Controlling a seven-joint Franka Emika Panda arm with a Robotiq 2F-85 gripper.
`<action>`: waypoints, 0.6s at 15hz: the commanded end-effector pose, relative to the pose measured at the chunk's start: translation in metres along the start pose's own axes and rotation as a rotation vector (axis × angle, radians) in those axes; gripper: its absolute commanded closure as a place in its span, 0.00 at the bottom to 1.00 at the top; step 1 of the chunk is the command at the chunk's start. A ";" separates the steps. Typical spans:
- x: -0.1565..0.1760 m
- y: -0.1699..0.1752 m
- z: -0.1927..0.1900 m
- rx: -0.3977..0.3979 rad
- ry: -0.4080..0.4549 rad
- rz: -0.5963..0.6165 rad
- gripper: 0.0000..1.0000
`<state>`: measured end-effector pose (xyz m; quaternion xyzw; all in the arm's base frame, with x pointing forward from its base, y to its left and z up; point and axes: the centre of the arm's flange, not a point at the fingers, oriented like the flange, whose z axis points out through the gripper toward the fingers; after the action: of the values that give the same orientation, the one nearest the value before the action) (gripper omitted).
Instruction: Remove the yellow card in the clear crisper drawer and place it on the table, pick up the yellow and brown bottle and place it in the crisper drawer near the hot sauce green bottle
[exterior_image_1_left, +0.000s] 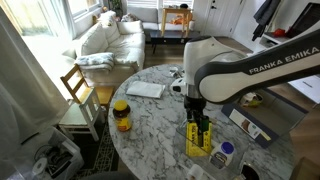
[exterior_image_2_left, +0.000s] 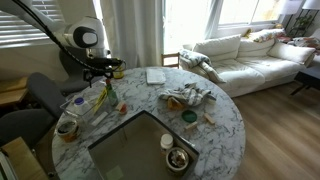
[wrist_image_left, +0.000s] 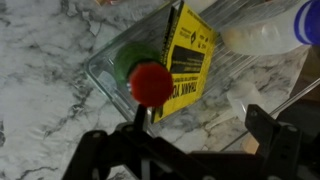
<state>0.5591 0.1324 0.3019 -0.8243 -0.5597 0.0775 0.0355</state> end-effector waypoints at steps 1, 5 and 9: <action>-0.006 0.003 0.009 -0.015 -0.005 0.005 0.00; -0.012 0.006 0.015 0.005 -0.006 0.015 0.00; -0.016 0.008 0.019 0.025 -0.007 0.020 0.16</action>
<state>0.5614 0.1190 0.2913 -0.8304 -0.5495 0.0829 0.0398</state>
